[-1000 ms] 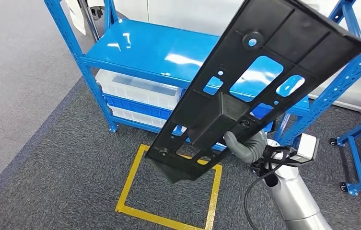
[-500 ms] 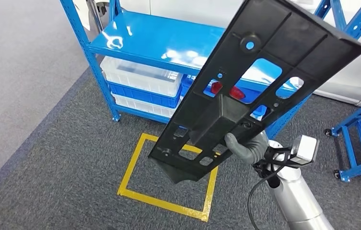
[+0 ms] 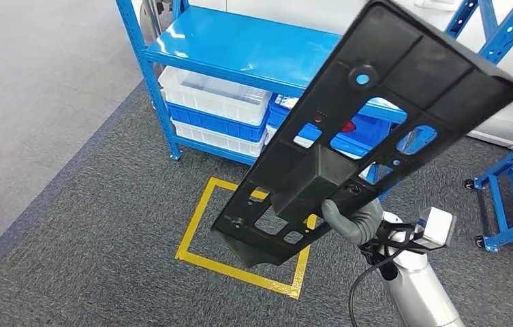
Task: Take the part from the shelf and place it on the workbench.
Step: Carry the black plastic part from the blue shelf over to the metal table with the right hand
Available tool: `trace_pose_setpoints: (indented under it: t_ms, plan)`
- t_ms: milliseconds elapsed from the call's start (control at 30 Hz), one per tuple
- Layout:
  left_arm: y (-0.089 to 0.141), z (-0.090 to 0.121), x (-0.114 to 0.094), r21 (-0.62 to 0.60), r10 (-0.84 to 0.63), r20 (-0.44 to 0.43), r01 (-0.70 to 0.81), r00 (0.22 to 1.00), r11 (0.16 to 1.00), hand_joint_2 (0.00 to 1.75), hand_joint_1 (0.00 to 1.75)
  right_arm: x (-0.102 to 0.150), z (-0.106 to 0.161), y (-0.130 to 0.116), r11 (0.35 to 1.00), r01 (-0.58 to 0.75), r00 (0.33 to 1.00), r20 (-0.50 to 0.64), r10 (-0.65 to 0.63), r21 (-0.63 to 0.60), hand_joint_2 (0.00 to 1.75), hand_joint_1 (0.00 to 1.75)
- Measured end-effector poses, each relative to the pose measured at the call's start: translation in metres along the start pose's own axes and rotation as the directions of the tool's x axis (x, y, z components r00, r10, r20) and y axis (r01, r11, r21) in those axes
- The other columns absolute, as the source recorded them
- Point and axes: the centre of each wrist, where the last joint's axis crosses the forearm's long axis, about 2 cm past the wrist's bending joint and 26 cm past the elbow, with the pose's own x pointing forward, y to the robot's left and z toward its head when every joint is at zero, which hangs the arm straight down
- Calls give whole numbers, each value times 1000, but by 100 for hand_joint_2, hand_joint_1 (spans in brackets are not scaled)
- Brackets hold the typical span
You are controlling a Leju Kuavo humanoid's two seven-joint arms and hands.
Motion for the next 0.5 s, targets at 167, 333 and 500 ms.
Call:
trace_pose_setpoints:
  t_ms: [167,333,500]
  plan:
    - [0,0,-3,3,3,-5,-3,1000,1000,175,0,2,0,0,1000,-4,1000,4,4,2,175,175]
    - [0,1,-5,3,4,-9,-3,1000,1000,175,0,2,3,1,1000,-3,1000,-5,3,4,175,175]
    - [1,1,-5,9,8,-6,-8,1000,1000,175,0,2,1,0,1000,-4,1000,-1,4,11,175,175]
